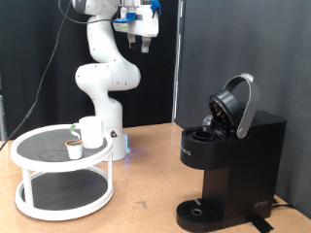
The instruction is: Make a cup of coffee with the keurig machine
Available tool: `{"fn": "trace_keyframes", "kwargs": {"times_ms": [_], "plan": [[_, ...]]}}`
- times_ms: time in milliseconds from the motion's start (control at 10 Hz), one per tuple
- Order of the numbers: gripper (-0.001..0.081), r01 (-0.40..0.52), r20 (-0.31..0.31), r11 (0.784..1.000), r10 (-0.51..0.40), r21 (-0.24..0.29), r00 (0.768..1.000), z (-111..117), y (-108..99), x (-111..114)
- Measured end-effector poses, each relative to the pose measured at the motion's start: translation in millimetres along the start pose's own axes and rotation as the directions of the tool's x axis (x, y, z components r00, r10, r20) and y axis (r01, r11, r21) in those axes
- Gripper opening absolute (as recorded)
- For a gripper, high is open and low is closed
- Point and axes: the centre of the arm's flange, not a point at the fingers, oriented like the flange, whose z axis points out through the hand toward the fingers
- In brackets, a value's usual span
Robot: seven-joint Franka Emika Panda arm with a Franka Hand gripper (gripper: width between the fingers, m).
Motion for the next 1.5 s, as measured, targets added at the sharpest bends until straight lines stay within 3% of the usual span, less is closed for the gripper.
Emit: {"fn": "trace_keyframes", "kwargs": {"times_ms": [300, 600, 900, 1300, 1500], "plan": [[0.0734, 0.005, 0.028, 1.000, -0.005, -0.011, 1.000, -2.8, -10.4, 15.3], [0.0734, 0.023, 0.038, 1.000, -0.022, -0.015, 0.999, -6.0, -28.8, 59.1], [0.0734, 0.045, 0.034, 0.997, -0.043, -0.061, 0.998, -3.6, -43.4, 102.7], [0.0734, 0.058, 0.052, 0.996, -0.055, -0.069, 0.997, -3.4, -46.6, 112.4], [0.0734, 0.060, 0.055, 0.996, -0.057, -0.064, 0.997, -2.3, -58.1, 134.7]]}}
